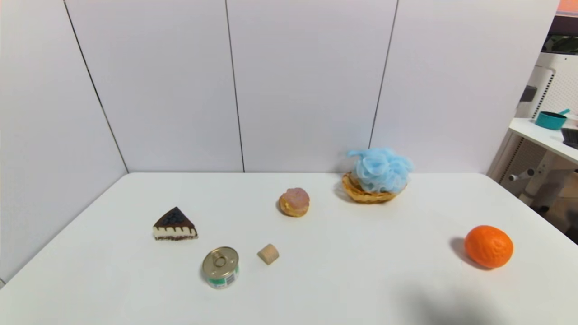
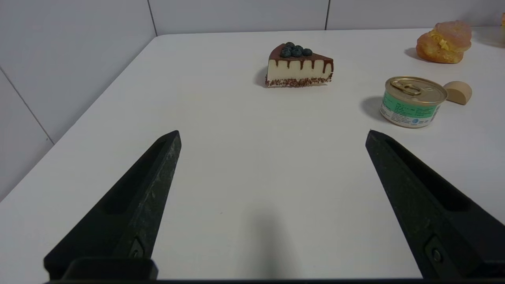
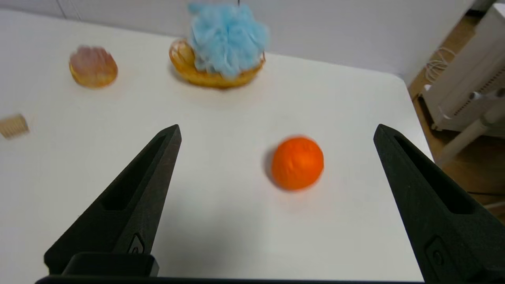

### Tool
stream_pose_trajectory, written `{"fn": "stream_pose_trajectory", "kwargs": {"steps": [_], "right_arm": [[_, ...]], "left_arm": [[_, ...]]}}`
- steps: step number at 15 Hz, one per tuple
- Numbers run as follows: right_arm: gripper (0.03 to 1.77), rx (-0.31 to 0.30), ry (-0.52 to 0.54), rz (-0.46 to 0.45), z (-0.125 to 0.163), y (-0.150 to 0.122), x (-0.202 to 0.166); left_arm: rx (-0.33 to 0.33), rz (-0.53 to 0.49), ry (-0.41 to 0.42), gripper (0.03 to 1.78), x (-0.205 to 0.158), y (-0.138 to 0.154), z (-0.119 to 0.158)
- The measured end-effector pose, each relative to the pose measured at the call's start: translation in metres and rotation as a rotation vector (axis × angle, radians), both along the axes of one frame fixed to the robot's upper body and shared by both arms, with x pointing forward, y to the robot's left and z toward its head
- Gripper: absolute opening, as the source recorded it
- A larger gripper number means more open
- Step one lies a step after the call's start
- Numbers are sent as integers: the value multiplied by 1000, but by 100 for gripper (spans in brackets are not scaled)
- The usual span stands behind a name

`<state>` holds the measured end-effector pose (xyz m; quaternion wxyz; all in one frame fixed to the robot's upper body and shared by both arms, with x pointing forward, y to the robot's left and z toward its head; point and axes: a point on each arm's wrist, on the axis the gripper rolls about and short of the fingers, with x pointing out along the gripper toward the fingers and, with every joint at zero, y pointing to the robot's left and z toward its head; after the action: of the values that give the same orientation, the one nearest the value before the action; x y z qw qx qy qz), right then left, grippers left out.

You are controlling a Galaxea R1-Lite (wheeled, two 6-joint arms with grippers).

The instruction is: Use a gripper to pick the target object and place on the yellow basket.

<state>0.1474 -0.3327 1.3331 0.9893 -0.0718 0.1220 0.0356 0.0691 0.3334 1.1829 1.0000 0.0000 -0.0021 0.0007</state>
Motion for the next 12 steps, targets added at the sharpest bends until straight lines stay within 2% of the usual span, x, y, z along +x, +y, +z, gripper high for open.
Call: {"fn": "stream_pose_trajectory", "kwargs": {"steps": [4, 6, 9, 12], "right_arm": [[169, -19, 10, -44, -90, -5, -51], [169, -13, -30, -72, -116, -5, -64], [169, -6, -126, -96, -136, -5, -75], [169, 41, -205, -108, -141, -5, -81]], "left_arm": [[0, 0, 0, 169, 0, 0, 0], [0, 0, 0, 169, 0, 0, 0], [0, 0, 0, 169, 0, 0, 0], [0, 0, 0, 169, 0, 0, 0]]}}
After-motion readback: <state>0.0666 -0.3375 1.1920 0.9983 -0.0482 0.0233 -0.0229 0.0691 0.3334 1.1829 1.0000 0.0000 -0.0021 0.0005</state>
